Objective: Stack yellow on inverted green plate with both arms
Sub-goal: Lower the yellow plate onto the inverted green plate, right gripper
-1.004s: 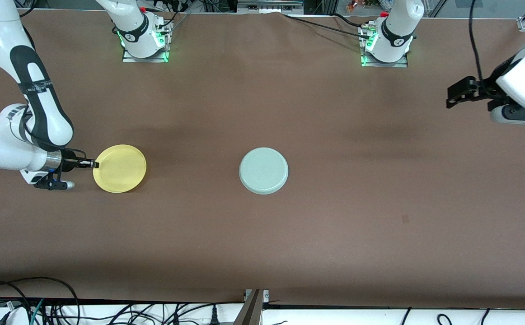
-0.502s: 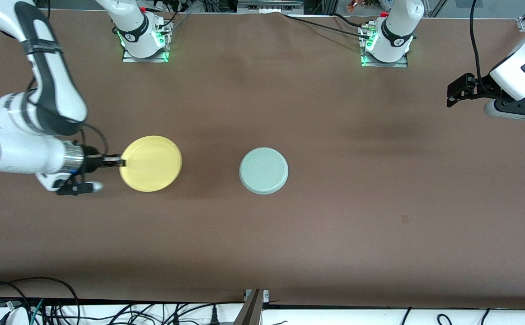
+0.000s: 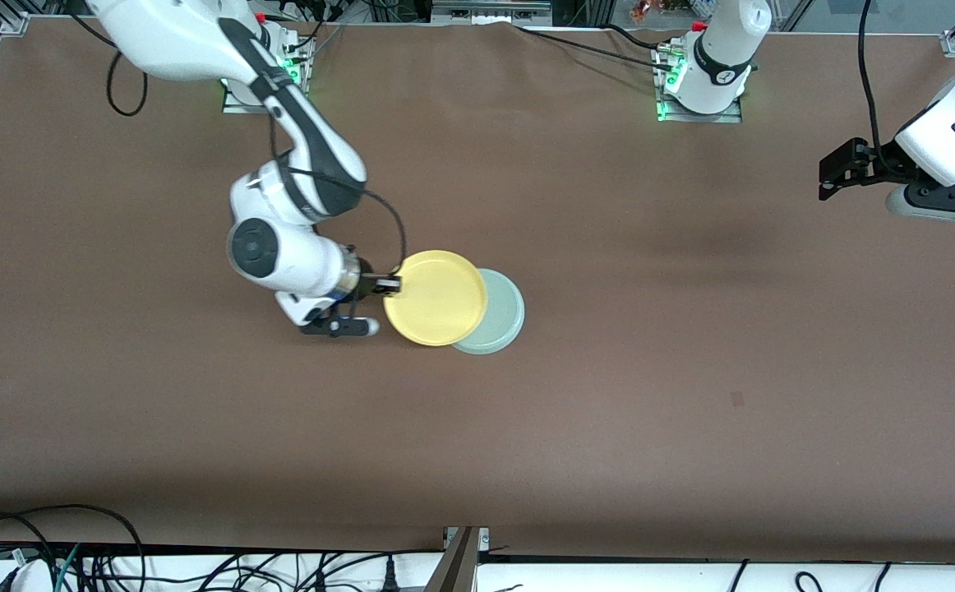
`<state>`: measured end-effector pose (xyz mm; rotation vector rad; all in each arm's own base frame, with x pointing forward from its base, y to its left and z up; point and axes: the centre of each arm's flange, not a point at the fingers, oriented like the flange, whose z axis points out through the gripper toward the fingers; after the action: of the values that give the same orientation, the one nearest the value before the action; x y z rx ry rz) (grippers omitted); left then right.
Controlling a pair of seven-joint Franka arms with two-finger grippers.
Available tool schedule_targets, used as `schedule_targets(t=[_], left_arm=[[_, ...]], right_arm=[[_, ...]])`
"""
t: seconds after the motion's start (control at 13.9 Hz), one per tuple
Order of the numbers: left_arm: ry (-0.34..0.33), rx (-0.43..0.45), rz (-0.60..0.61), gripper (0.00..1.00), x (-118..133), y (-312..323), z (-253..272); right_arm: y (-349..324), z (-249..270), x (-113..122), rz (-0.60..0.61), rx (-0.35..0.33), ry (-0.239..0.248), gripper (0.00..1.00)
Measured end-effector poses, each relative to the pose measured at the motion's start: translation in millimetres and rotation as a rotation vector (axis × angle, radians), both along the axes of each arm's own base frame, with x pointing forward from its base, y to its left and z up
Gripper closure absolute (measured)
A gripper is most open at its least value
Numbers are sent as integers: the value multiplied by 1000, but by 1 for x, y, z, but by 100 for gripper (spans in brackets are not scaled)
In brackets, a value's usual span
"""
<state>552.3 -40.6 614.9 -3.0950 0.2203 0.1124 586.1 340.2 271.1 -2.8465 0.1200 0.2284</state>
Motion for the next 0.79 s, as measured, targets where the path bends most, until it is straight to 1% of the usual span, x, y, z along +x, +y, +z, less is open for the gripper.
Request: schedule_targets(t=[0.14, 0.36, 0.57, 0.79], left_arm=[[-4, 0, 0, 0, 0, 0, 0], [-6, 0, -1, 0, 1, 0, 0], [-6, 0, -1, 0, 1, 0, 0], [-6, 0, -1, 0, 1, 0, 0]], right_arm=[[14, -23, -5, -16, 25, 8, 97], [24, -45, -11, -17, 30, 15, 97], [42, -52, -19, -1, 40, -5, 97], [43, -62, -22, 2, 34, 6, 97]])
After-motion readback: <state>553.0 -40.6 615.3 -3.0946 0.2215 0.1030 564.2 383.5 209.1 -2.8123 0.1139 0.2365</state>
